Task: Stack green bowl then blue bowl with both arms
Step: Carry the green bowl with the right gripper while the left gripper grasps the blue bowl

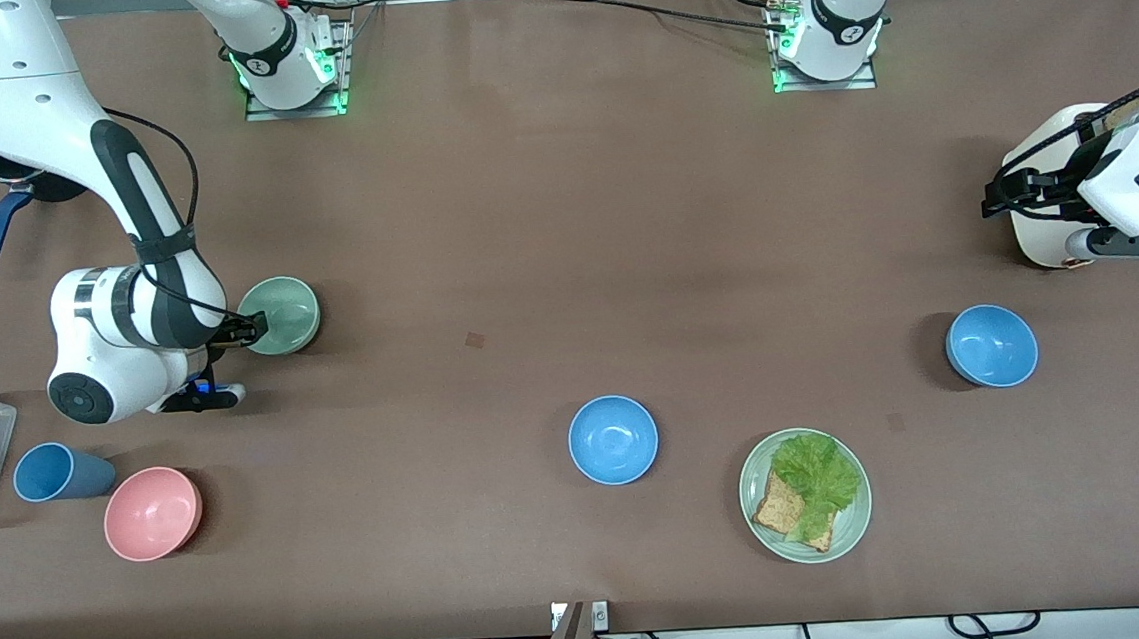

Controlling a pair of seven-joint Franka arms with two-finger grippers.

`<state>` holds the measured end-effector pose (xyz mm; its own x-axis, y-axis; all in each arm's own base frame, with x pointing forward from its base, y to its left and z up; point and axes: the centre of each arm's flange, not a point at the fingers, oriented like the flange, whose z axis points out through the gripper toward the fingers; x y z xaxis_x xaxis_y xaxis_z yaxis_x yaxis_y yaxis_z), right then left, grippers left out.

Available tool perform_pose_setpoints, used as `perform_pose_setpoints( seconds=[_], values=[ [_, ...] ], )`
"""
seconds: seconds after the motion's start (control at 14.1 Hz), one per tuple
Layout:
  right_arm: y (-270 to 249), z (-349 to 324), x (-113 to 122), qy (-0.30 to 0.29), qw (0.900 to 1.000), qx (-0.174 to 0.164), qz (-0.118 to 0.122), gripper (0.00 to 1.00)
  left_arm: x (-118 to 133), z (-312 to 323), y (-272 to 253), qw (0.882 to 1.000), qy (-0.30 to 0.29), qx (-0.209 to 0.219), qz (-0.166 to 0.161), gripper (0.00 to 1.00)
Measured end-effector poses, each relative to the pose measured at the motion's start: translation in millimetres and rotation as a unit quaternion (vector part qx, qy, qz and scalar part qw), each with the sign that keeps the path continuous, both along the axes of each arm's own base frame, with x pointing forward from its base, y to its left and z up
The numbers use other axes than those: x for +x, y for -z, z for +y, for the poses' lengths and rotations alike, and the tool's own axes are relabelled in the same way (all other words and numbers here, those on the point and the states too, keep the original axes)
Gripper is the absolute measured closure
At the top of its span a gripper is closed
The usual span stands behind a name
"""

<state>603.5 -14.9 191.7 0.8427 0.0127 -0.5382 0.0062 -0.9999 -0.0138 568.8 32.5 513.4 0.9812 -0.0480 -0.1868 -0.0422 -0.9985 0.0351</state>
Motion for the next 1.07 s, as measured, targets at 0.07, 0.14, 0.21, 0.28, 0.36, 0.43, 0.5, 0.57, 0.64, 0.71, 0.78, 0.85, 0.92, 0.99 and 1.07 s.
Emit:
perform_pose_setpoints(
  seconds=[0.07,0.14,0.21,0.28,0.36,0.43,0.5,0.57,0.64,0.71,0.78,0.85,0.92,0.99,1.07],
  values=[
    [0.4,0.2,-0.4,0.000,1.000,0.000,0.001,0.60,0.3,1.1,1.2,1.000,-0.001,0.000,0.001,0.00],
    [0.9,0.6,-0.9,0.000,1.000,0.001,0.001,0.70,1.4,3.1,4.7,1.000,-0.003,0.000,0.004,0.00],
    [1.4,0.9,-1.3,0.000,1.000,0.001,0.002,0.82,3.8,5.9,11.9,1.000,-0.005,0.000,0.009,0.00],
    [1.7,1.4,-1.8,0.001,1.000,0.002,0.003,0.94,7.6,9.4,20.9,1.000,-0.008,0.000,0.015,0.00],
    [0.2,2.3,-1.7,0.002,1.000,0.004,0.003,0.96,13.3,14.9,30.8,1.000,-0.012,0.000,0.019,0.00],
    [-0.8,4.5,-1.5,-0.001,1.000,0.006,0.002,0.96,20.3,22.1,39.4,1.000,-0.017,0.002,0.020,0.00],
    [-2.3,11.6,-0.4,-0.005,1.000,0.010,0.001,0.96,28.1,30.8,48.0,1.000,-0.023,0.004,0.018,0.00],
    [-5.5,23.3,1.6,-0.012,1.000,0.017,-0.002,0.96,36.2,39.1,57.5,1.000,-0.027,0.007,0.013,0.00],
    [-12.3,39.0,4.3,-0.022,0.999,0.024,-0.005,0.96,45.2,45.5,70.2,1.000,-0.030,0.008,0.005,0.00],
    [-24.3,58.2,7.5,-0.036,0.999,0.034,-0.007,0.96,53.0,49.5,85.4,0.999,-0.031,0.009,0.000,0.00],
    [-40.8,81.1,10.5,-0.049,0.998,0.043,-0.010,0.96,61.0,53.5,104.1,0.999,-0.033,0.010,-0.004,0.00],
    [-56.8,104.5,12.6,-0.053,0.997,0.046,-0.013,0.96,68.1,62.0,123.4,0.999,-0.039,0.012,-0.011,0.00],
    [-71.7,132.8,13.2,-0.050,0.998,0.045,-0.021,0.96,74.4,77.8,144.8,0.998,-0.050,0.014,-0.019,0.00],
    [-83.0,166.6,10.3,-0.044,0.998,0.042,-0.027,0.96,77.9,95.8,166.5,0.998,-0.062,0.015,-0.023,0.00],
    [-91.0,207.3,2.9,-0.035,0.998,0.040,-0.031,0.96,79.4,113.5,187.8,0.997,-0.070,0.016,-0.025,0.00]
  ],
)
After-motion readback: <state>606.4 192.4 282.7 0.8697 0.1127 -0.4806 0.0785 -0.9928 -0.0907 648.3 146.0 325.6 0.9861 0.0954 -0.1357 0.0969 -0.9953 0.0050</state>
